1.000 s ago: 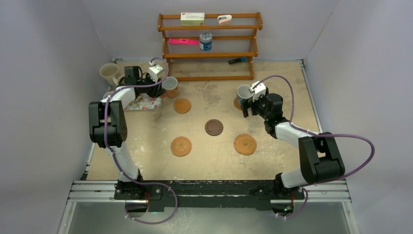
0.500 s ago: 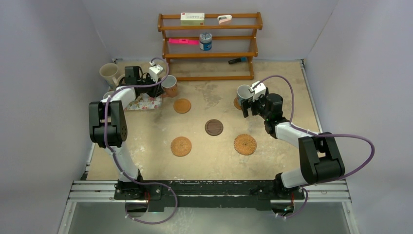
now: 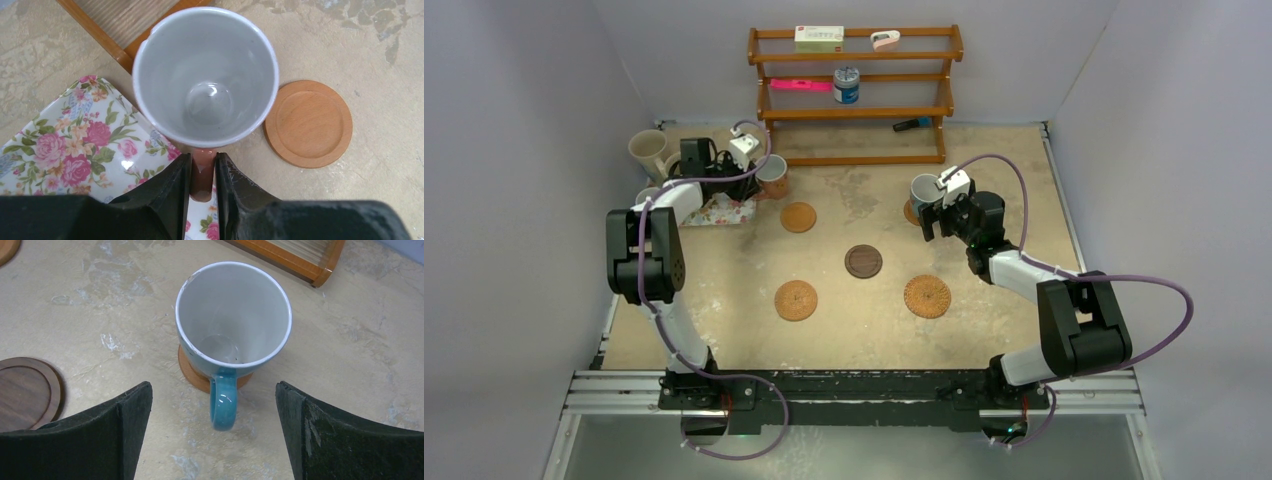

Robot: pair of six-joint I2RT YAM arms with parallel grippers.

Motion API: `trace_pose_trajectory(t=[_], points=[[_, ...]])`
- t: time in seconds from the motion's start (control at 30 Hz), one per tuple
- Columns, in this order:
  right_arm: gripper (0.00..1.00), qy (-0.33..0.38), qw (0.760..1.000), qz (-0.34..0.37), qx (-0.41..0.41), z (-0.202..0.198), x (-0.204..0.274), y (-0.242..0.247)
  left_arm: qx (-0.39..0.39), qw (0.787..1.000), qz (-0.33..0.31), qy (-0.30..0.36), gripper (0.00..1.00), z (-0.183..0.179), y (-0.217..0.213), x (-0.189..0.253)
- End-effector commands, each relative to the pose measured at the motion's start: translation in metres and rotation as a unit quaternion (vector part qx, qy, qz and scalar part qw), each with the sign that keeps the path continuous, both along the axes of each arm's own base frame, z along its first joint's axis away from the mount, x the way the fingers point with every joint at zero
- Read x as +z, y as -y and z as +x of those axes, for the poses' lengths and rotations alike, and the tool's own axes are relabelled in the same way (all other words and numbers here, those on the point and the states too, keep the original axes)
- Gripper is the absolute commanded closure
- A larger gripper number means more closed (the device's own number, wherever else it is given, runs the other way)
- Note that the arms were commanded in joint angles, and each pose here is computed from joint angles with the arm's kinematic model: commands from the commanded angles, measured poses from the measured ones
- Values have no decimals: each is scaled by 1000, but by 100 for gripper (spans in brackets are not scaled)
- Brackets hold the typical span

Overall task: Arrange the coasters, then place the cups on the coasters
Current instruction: Pick up the cup at the center of the board.

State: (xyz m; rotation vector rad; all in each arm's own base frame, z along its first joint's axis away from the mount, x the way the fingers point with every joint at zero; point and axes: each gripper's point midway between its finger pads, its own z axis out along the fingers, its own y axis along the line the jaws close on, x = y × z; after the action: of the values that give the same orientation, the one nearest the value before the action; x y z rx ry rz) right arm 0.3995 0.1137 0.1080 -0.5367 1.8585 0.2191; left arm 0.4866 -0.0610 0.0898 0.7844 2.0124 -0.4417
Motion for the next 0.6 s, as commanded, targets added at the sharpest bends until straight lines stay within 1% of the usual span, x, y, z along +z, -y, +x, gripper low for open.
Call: trace_pose_trajectory(t=[0.0,0.27,0.57], points=[[6,22,1000,-3,1,11,15,-1,15,999,12,49,72,7,-5,26],[6,23,1000,-3,0,11,15,0,16,998,35,59,61,6,-4,23],[6,22,1000,-3,0,11,15,0,6,998,33,51,60,8,6,14]])
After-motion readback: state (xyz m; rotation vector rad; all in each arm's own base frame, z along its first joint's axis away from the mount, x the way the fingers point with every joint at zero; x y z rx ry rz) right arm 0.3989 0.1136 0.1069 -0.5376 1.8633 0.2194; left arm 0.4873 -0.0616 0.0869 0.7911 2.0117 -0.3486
